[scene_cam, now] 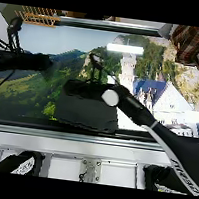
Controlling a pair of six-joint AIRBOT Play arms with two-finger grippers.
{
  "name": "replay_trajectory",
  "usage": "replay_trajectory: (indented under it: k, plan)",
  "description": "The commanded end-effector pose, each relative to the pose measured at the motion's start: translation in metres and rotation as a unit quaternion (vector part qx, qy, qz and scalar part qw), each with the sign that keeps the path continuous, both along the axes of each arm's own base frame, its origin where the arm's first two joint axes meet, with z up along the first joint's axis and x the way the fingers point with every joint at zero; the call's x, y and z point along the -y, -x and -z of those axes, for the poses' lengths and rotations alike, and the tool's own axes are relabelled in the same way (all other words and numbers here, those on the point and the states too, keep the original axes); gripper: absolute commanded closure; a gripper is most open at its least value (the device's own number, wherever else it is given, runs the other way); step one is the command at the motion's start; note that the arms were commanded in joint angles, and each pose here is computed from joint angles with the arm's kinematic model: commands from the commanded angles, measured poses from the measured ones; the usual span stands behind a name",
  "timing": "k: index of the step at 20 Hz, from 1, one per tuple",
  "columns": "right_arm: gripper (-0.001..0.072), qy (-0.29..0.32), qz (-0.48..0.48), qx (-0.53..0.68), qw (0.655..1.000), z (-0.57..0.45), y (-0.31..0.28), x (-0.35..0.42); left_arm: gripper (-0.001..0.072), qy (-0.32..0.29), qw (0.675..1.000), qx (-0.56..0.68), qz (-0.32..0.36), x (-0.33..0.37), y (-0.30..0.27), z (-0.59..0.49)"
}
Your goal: Fold the clothes and pants, and hang the long-sleeved shirts on hangers.
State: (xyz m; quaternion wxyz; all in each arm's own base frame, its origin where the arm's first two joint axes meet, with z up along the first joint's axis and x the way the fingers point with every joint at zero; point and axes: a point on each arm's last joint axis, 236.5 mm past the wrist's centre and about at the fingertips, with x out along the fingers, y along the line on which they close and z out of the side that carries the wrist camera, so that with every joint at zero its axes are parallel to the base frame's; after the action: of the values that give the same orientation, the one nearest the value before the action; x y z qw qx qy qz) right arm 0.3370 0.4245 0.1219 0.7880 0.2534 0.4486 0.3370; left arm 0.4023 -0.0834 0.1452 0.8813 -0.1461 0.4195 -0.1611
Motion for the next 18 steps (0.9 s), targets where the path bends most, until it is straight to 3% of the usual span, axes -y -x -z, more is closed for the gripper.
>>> replay_trajectory:
  k: [1, 4, 5, 6, 13, 18]
  plan:
    - [0.0180, 0.104, 0.027, -0.020, 0.994, 0.027, -0.004, 0.111, 0.0691, 0.002, 0.999, -0.031, 0.023, 0.024, 0.029, 0.037]
    - [0.0148, 0.161, 0.093, -0.109, 0.977, 0.080, 0.008, 0.220, 0.0691, 0.001, 0.999, -0.026, 0.028, 0.043, 0.038, 0.070]
    - [0.0031, 0.166, 0.104, -0.136, 0.971, 0.094, 0.017, 0.245, 0.0691, 0.000, 0.999, -0.030, 0.025, 0.044, 0.039, 0.080]
    - [-0.0008, 0.161, 0.109, -0.157, 0.968, 0.103, 0.024, 0.259, 0.0691, -0.001, 0.999, -0.047, 0.022, 0.042, 0.042, 0.096]
    - [-0.0008, 0.141, 0.119, -0.160, 0.970, 0.115, 0.021, 0.274, 0.0690, -0.022, 0.983, -0.183, -0.021, 0.000, 0.081, 0.227]
    - [-0.0008, 0.139, 0.121, -0.161, 0.970, 0.116, 0.019, 0.274, 0.0690, -0.027, 0.976, -0.213, -0.030, -0.007, 0.079, 0.257]
